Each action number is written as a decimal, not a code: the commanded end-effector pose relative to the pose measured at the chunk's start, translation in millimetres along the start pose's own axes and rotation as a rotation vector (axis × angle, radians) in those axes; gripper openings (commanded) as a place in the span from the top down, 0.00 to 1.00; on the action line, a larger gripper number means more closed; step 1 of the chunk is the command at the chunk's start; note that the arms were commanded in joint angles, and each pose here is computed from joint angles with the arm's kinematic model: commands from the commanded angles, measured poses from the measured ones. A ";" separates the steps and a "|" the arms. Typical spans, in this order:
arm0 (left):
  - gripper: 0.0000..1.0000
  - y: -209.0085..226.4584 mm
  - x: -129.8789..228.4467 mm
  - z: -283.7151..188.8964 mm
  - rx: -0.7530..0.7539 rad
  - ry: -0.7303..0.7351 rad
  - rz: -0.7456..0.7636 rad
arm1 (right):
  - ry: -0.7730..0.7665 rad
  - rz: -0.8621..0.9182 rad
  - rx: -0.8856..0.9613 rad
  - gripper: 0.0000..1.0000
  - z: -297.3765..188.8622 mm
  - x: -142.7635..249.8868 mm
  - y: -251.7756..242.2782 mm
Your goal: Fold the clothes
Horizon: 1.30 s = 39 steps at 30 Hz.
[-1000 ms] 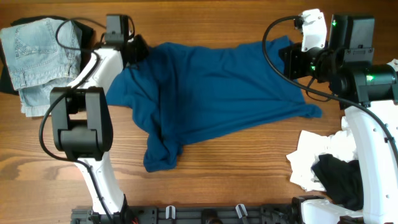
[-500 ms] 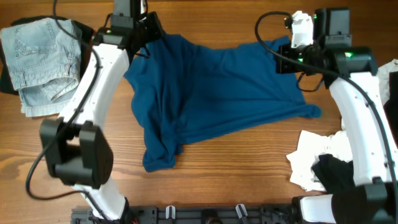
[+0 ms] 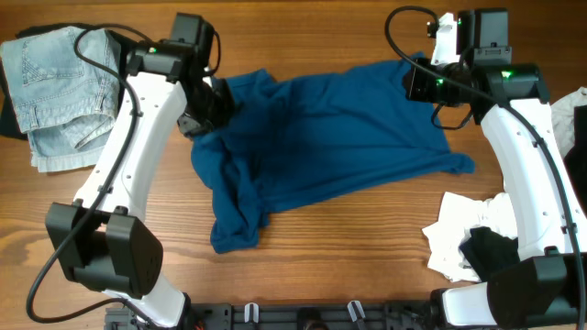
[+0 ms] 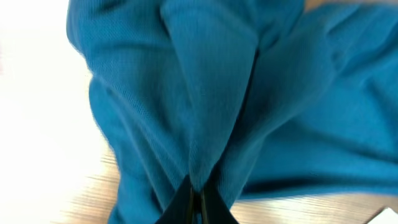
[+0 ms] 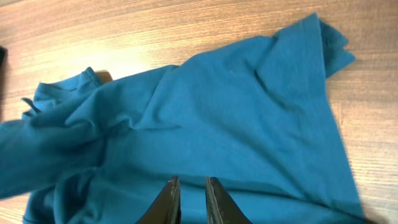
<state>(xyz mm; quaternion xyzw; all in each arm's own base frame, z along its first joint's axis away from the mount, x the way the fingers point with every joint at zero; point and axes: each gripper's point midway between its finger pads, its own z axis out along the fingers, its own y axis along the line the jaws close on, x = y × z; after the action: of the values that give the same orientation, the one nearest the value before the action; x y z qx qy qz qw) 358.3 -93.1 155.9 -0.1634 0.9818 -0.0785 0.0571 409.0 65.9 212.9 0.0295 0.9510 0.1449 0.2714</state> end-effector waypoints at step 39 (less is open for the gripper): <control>0.96 -39.1 113.3 55.6 -0.034 0.222 0.149 | 0.285 0.146 0.025 0.28 150.4 27.2 -123.6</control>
<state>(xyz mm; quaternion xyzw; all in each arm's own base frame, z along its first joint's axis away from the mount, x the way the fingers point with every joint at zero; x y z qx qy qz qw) 272.4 -170.8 93.6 -0.0753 0.9941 -0.0604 -0.0488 459.9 -24.4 63.3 0.1051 0.9734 0.1348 0.1525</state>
